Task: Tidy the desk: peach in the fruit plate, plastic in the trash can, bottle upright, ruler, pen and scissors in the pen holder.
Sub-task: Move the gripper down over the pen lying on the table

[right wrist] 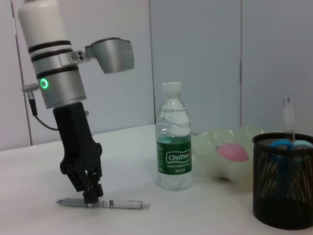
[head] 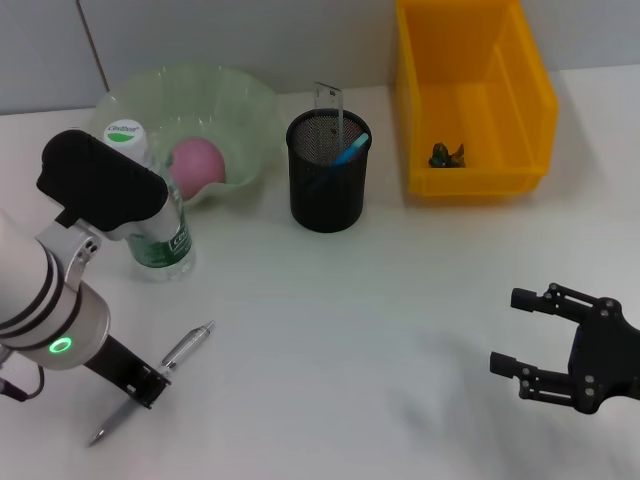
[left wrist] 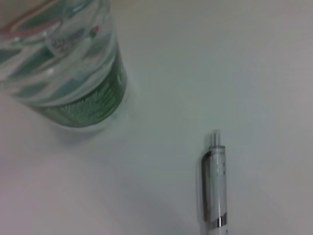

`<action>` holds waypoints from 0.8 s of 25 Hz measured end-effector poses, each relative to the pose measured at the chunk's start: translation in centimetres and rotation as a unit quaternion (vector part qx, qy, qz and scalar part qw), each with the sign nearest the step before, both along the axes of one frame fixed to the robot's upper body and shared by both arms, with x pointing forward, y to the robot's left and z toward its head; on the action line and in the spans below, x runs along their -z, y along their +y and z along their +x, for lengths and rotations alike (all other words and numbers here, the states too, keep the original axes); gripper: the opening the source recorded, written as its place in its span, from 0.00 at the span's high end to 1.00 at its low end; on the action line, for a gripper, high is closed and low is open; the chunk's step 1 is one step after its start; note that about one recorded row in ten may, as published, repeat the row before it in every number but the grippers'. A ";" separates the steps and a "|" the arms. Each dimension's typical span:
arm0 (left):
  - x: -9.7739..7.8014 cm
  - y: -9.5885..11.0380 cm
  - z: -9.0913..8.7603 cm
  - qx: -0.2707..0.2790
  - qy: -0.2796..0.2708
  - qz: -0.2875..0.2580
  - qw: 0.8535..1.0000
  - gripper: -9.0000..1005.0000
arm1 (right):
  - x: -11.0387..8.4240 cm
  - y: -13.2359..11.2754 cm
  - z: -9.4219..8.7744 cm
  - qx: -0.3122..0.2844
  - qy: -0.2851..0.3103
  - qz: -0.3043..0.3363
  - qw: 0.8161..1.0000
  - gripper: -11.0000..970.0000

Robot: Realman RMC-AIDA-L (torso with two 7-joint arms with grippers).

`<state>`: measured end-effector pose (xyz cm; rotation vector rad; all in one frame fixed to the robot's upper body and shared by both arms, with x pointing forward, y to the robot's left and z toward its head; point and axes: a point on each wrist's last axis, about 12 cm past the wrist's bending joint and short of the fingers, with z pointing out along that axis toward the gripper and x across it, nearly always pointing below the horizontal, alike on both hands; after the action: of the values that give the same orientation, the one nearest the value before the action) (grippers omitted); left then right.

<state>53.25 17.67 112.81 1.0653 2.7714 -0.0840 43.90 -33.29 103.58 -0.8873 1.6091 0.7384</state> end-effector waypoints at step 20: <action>-0.3 -0.1 -0.4 0.008 0.000 0.006 1.000 0.75 | 0.1 0.0 -0.1 0.001 0.002 0.001 1.000 0.18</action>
<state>52.84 17.58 113.09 1.0891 2.7673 -0.0676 43.84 -33.34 103.53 -0.8836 1.6116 0.7404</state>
